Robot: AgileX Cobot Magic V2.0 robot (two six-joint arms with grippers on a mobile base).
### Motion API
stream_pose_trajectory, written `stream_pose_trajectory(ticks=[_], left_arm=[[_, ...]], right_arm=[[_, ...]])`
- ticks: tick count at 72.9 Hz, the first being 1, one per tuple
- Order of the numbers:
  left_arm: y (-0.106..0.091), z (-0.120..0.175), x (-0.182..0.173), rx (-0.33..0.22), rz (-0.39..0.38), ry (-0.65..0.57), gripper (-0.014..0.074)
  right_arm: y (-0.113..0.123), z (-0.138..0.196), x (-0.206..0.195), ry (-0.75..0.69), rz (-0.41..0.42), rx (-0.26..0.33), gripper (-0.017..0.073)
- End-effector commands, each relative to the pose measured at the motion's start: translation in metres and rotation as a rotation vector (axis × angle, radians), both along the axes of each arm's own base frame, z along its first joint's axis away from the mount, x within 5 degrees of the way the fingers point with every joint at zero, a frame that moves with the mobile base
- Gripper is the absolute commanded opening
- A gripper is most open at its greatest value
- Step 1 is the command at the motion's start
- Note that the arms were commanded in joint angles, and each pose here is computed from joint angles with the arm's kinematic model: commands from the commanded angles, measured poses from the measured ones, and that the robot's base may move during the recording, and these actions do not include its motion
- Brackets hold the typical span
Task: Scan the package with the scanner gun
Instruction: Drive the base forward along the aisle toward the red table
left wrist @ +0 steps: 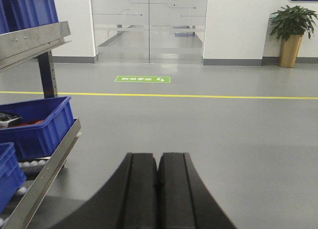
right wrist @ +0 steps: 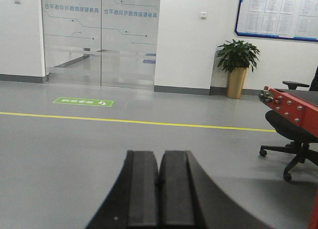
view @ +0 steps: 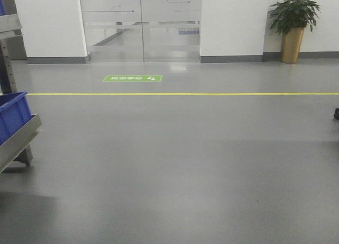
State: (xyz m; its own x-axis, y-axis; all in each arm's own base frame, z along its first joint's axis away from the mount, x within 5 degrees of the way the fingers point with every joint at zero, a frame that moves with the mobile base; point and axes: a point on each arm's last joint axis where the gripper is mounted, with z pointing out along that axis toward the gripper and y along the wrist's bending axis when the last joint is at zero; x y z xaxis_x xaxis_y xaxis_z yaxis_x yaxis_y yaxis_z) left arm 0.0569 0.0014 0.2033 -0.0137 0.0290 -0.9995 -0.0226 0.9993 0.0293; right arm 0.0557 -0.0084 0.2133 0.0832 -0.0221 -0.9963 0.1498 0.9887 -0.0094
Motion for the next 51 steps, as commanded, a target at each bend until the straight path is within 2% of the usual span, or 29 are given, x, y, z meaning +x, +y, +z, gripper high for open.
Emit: stream_pose_trajectory(ticks=[1,51], left_arm=[[-0.0002,0.0025,-0.0004,0.001,-0.003,-0.019,-0.0101],[-0.0002,0.0025,-0.0004,0.001,-0.003,-0.019,-0.0101]], right_arm=[[-0.0001,0.002,-0.0004,-0.024,-0.003,-0.007,-0.0169],[-0.0001,0.002,-0.0004,-0.024,-0.003,-0.007,-0.0169]])
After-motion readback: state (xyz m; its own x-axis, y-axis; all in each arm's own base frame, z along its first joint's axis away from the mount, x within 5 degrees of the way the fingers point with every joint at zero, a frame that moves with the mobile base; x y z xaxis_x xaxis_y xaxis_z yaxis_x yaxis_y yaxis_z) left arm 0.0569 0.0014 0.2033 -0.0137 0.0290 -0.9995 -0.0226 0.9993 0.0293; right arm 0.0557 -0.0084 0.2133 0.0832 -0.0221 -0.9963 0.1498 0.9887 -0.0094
